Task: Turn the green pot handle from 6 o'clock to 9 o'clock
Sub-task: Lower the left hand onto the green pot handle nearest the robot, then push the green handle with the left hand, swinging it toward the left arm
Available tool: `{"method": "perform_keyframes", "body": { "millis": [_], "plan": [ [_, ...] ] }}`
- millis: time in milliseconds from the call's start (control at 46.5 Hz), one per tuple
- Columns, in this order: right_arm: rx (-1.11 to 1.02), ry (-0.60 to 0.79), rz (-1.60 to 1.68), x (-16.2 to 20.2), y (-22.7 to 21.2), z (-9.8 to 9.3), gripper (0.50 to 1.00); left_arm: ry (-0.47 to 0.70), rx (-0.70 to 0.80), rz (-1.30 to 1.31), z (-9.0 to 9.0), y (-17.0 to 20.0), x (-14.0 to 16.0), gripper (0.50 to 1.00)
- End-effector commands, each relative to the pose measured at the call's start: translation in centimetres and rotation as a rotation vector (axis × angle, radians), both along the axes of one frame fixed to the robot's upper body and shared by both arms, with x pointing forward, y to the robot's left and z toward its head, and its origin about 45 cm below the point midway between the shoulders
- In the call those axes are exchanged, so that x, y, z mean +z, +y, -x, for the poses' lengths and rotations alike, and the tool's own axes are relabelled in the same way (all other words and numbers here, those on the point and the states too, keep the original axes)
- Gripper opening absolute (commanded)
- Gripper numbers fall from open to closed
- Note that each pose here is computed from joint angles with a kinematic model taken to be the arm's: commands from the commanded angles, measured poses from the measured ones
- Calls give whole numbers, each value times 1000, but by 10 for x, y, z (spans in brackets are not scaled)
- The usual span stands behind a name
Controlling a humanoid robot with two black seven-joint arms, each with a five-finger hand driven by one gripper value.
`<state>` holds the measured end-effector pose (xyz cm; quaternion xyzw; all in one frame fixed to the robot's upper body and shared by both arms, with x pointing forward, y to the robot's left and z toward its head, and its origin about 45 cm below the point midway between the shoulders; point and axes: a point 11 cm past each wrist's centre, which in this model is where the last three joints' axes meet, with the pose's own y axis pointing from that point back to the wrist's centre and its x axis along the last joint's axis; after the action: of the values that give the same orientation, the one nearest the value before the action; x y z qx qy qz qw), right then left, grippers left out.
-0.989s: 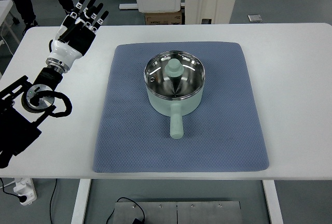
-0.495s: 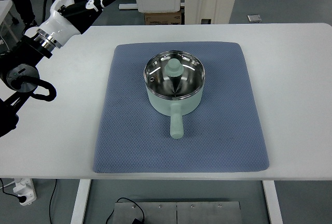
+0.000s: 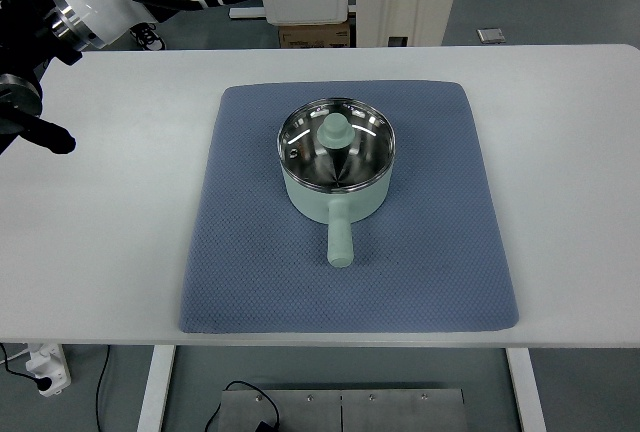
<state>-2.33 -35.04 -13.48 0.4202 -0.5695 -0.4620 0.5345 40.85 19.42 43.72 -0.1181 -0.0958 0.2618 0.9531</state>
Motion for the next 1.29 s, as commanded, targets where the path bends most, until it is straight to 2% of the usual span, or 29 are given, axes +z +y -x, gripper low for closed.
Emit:
{"method": "perform_keyframes", "body": {
  "millis": [0, 280, 516, 667, 925, 1269],
  "plan": [
    [1, -1, 0, 0, 0, 0, 1000, -35, -45, -65, 8, -10, 1, 1000],
    [1, -1, 0, 0, 0, 0, 1000, -195, -191, -343, 36, -51, -10, 1000],
    [0, 1, 0, 0, 0, 0, 1000, -334, -329, -623, 53, -72, -45, 1000],
    [-1, 0, 0, 0, 0, 0, 1000, -426, -335, -749, 52, -77, -59, 1000],
    [0, 1, 0, 0, 0, 0, 1000, -517, -369, -835, 55, -93, -71, 1000],
    [-1, 0, 0, 0, 0, 0, 1000, -533, -482, -910, 69, -120, -92, 1000]
  ]
}}
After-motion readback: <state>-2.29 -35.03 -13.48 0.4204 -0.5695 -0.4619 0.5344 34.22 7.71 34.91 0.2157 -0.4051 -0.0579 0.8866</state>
